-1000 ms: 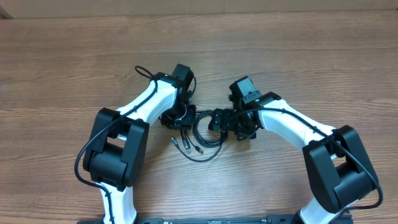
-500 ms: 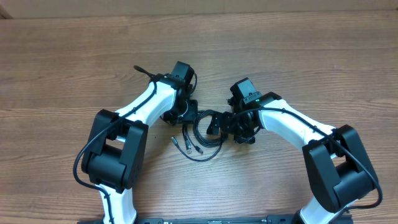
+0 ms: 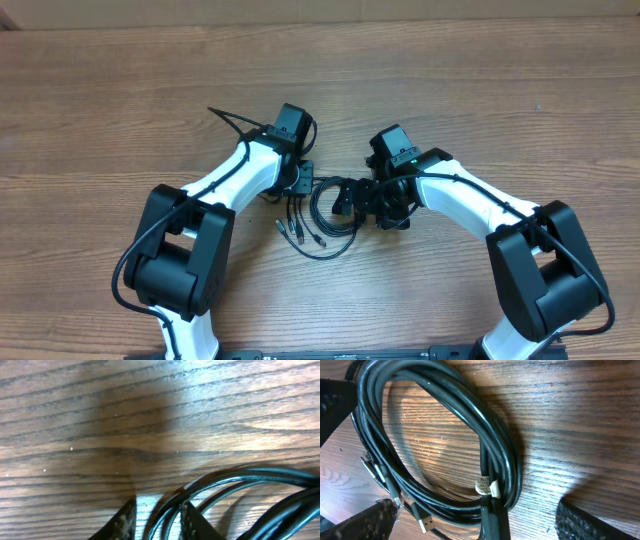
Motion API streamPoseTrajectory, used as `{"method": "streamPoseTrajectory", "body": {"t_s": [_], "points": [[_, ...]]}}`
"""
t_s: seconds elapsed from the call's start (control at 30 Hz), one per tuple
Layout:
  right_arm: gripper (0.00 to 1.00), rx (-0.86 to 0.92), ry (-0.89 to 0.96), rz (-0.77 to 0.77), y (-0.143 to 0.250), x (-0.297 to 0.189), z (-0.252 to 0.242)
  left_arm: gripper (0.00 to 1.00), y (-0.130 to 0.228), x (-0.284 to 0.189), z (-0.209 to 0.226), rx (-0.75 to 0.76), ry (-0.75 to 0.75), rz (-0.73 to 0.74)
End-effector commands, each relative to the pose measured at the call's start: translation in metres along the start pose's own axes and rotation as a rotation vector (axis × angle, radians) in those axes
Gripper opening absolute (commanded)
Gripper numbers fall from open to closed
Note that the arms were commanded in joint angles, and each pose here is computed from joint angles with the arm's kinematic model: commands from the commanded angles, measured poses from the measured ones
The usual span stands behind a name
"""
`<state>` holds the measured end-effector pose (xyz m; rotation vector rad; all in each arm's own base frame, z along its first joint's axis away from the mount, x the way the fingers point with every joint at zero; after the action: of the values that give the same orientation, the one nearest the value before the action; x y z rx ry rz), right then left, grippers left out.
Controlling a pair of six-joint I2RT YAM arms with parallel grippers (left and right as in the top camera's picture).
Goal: Untangle cables
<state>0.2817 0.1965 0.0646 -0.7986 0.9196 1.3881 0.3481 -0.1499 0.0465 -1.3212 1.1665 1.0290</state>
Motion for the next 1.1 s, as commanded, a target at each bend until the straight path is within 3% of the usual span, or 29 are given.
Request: {"method": "streamPoseTrajectory", "body": {"t_s": [0.0,0.3,0.43,0.8,0.87,0.9,0.93,1.07], "points": [[1.00,0.006,0.013,0.002,0.001,0.003,-0.004,0.28,0.037,0.041,0.027,-0.006,-0.132,0.140],[1.00,0.006,0.013,0.002,0.001,0.003,-0.004,0.29,0.046,0.052,0.033,0.004,-0.140,0.128],[1.00,0.006,0.013,0.002,0.001,0.003,-0.004,0.28,0.038,0.055,0.030,0.092,-0.121,0.079],[1.00,0.006,0.013,0.002,0.001,0.003,-0.004,0.32,-0.003,0.047,0.057,0.208,-0.394,-0.137],[1.00,0.005,0.012,0.000,0.001,0.003,-0.004,0.36,-0.009,0.045,0.059,0.240,-0.420,-0.162],[1.00,0.003,0.009,-0.004,0.000,0.003,-0.003,0.44,-0.015,0.044,0.061,0.239,-0.414,-0.180],[1.00,0.003,0.009,-0.005,0.000,0.003,-0.003,0.46,-0.018,0.042,0.062,0.232,-0.413,-0.186],[1.00,-0.001,0.005,-0.011,-0.001,0.003,-0.002,0.49,-0.032,0.035,0.062,0.203,-0.361,-0.195]]}}
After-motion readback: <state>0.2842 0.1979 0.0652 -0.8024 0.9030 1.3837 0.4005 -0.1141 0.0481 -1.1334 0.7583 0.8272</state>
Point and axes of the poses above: each gripper's point midway between its finger pads, its own x axis out along the fingers, its own z axis along the line the jaws close on, y = z × x, the point moved 5 cm from there along -x, back along the fingers, and after that the axes turned 2 degrees about -x, right-handed, at the moved point
